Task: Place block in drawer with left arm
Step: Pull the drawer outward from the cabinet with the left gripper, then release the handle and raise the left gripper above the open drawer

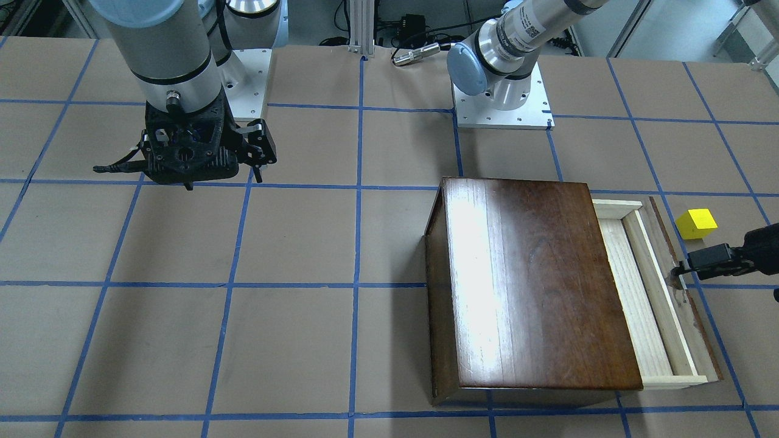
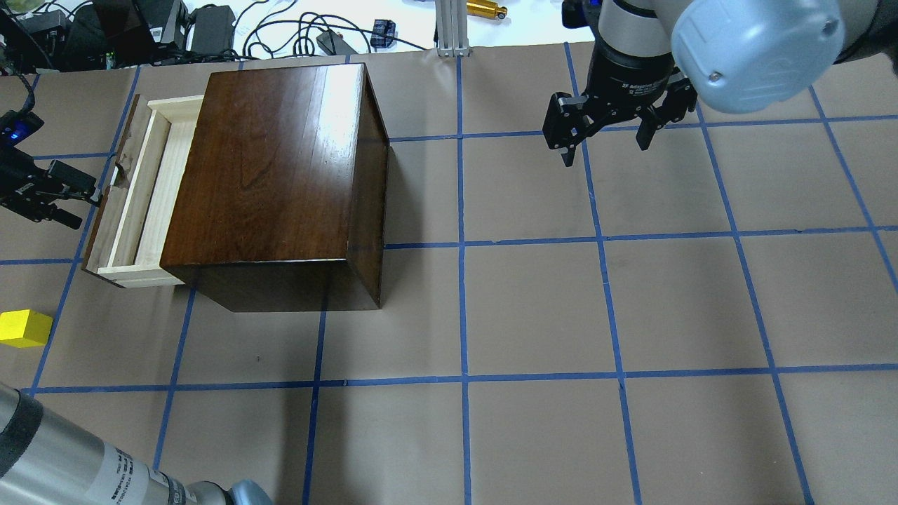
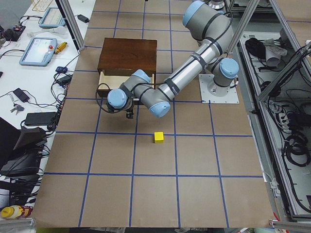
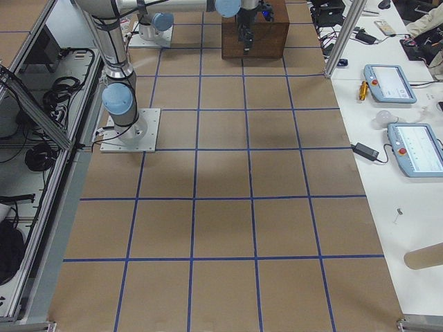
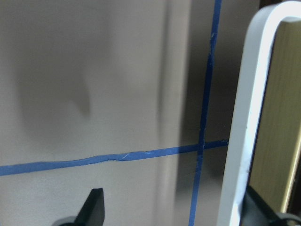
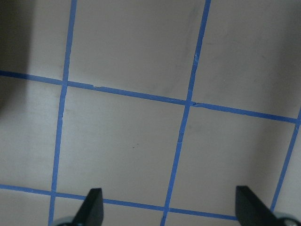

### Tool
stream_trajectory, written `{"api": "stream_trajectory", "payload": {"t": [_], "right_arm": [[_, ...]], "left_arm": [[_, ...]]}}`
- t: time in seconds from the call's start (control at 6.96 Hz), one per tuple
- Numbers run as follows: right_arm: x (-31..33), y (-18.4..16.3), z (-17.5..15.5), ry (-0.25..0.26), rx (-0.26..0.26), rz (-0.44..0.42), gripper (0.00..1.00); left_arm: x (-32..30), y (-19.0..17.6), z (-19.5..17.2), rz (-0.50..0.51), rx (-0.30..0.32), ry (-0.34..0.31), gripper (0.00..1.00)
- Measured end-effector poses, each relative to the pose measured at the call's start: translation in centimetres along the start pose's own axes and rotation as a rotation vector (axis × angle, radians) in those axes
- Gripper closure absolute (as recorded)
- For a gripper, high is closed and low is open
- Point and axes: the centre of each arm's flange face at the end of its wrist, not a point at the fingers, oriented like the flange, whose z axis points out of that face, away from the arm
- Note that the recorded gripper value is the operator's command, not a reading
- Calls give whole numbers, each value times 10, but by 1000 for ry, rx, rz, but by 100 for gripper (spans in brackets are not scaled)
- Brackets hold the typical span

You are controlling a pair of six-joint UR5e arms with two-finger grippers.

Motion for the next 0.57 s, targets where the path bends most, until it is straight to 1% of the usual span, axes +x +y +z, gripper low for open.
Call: {"api": "stream_trajectory", "payload": {"t": [0.29,0.57], "right_arm": [[0,0,0,1,0,0,0],[0,0,0,0,0,0,0]], "left_arm": [[3,2,-7,3,8,-6,0],[23,6,-31,20,38,-35,0]]}}
